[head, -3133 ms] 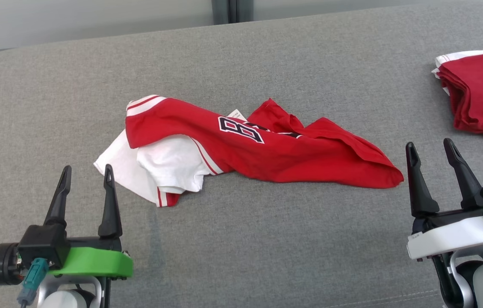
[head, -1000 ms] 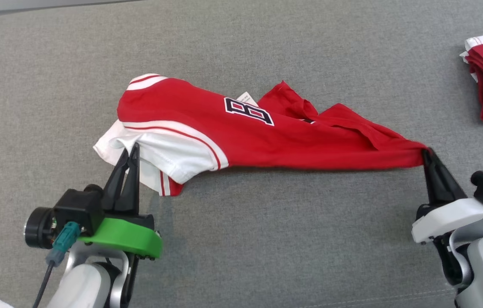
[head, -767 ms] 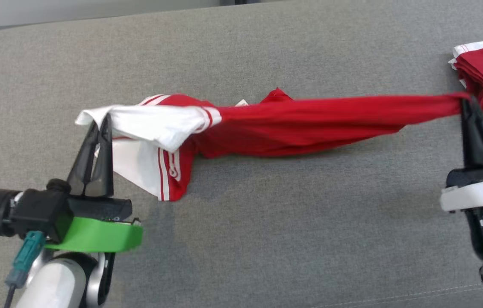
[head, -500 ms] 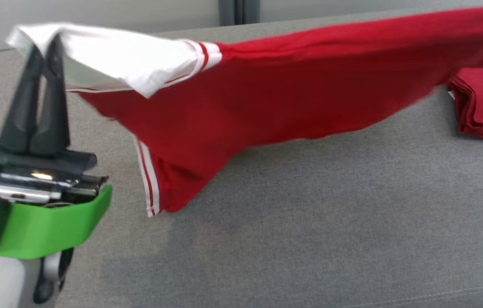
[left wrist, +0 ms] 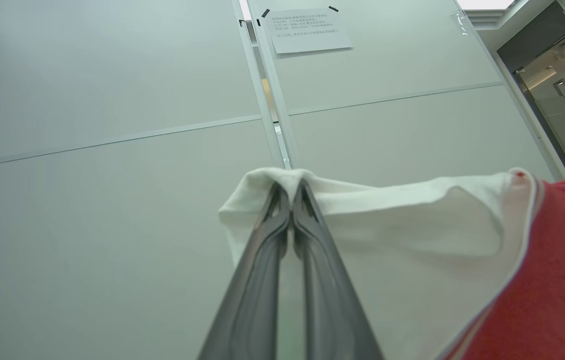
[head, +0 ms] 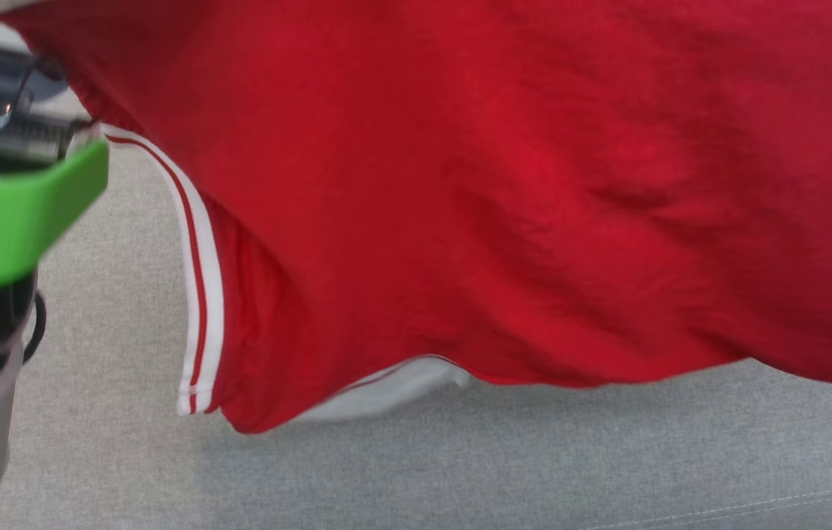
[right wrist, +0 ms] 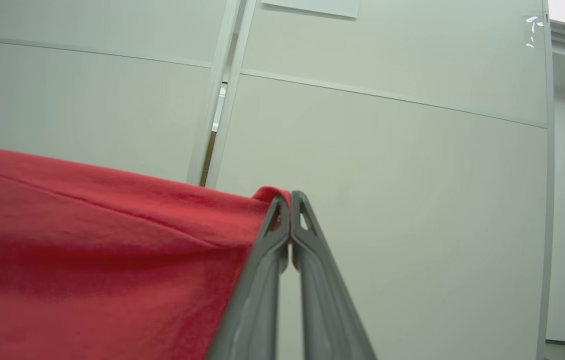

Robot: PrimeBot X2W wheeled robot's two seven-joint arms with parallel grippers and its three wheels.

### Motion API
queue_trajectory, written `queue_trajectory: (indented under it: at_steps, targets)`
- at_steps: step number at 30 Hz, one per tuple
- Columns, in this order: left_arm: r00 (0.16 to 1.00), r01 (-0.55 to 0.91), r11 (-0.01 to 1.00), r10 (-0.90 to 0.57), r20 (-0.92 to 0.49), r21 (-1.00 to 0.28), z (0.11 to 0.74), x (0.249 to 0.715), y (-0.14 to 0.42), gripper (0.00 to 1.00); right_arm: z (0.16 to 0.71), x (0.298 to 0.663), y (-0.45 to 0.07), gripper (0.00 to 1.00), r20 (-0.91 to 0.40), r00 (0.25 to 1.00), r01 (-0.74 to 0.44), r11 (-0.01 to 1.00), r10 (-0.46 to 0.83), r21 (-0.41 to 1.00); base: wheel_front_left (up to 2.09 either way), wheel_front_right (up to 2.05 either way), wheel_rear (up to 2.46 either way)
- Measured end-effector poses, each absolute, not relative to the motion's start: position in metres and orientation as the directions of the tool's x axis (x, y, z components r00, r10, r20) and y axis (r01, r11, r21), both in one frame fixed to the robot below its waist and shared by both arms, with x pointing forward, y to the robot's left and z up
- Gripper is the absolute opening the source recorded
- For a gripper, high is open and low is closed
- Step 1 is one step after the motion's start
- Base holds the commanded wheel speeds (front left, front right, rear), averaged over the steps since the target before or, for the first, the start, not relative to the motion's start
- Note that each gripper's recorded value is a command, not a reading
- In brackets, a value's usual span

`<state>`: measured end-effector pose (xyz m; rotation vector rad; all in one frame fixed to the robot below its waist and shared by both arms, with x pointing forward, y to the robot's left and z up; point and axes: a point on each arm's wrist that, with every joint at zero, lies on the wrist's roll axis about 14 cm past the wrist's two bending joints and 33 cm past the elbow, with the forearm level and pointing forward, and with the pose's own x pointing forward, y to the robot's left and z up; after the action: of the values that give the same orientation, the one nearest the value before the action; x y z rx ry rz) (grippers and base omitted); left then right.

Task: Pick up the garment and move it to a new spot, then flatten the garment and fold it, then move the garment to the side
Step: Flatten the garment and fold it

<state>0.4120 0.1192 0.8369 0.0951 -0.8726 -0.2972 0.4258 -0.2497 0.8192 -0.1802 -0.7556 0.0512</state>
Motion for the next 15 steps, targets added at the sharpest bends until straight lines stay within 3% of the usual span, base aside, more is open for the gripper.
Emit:
queue_trajectory:
  at_steps: [9, 15]
  targets:
    - [0.750, 0.262, 0.961, -0.263, 0.606, 0.094, 0.797, 0.523, 0.117, 0.00, 0.784, 0.510, -0.243, 0.00, 0.570, 0.814, -0.077, 0.994, 0.111, -0.083, 0.00, 0.00, 0.00]
    - [0.789, 0.206, 0.978, -0.168, 0.591, 0.003, 0.783, 0.586, 0.134, 0.00, 0.775, 0.561, -0.216, 0.00, 0.543, 0.829, -0.145, 0.989, 0.132, -0.019, 0.00, 0.00, 0.00]
